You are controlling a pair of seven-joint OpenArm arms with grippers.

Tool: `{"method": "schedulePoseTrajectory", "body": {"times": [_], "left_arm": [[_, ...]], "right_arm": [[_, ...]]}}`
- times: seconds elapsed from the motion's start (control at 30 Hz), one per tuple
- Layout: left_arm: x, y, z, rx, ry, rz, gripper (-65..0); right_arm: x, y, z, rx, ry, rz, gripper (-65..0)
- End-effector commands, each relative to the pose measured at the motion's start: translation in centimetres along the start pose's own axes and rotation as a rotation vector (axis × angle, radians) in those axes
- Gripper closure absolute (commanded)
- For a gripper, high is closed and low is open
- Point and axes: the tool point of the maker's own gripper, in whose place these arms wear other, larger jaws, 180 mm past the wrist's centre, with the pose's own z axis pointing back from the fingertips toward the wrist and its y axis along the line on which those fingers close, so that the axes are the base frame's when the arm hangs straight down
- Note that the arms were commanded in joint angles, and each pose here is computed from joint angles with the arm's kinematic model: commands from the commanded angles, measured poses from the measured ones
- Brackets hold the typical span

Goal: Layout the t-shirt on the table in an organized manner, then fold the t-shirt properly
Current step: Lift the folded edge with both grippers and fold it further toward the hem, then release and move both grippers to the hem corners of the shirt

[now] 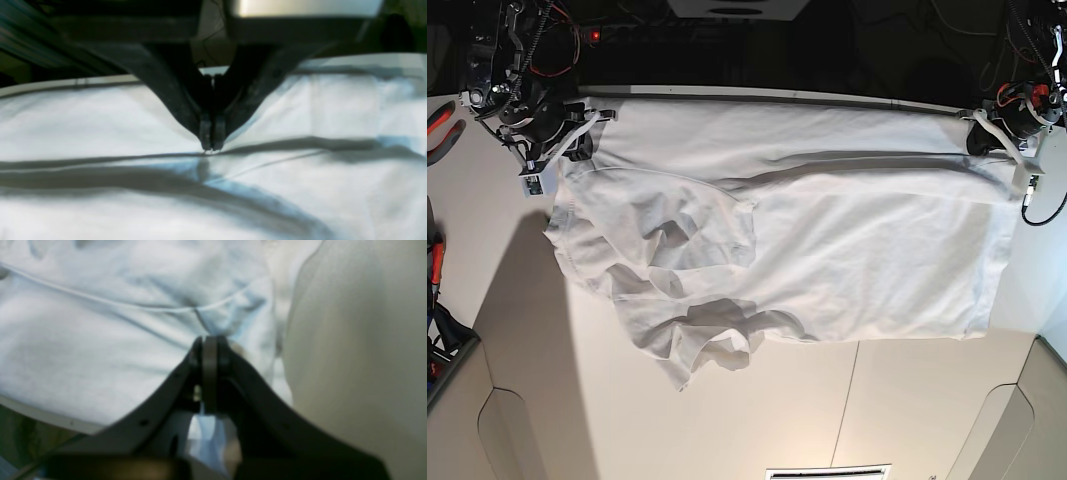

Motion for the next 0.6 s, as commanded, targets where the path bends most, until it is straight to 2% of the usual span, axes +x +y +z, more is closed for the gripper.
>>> {"method": "schedulePoseTrajectory", "body": {"times": [0.0,0.1,0.13,0.23,0.3,0.43,0.57], "left_arm": [[1.8,0.1,0.5,-0.001,-0.048,-0.010,0.0],[4.0,-0.5,1.4,-0.016,-0.099,-0.064,0.0],[4.9,-0.8,2.0,-0.024,-0.121,-0.092,-2.1],[8.3,-1.8,4.3,-0.061,-0.223,-0.139,-19.4],[10.3,-2.1,5.7,-0.063,-0.292,-0.157,-25.0],[12.1,-2.0,7.2,-0.043,-0.351,-0.177,-25.2],[12.0,-2.0,7.1,-0.043,-0.347,-0.177,-25.2]], "right_arm": [[0.6,-0.5,0.3,-0.017,-0.004,0.009,0.0],[2.4,-0.2,1.0,-0.016,-0.029,0.030,0.0],[3.2,0.0,1.5,-0.018,-0.044,0.043,-1.2],[6.6,0.7,3.5,-0.027,-0.150,0.092,-15.3],[9.5,1.3,5.2,-0.034,-0.254,0.127,-19.3],[15.5,2.0,7.6,-0.039,-0.449,0.167,-21.3],[19.2,0.9,6.4,-0.050,-0.490,0.149,-31.2]]}}
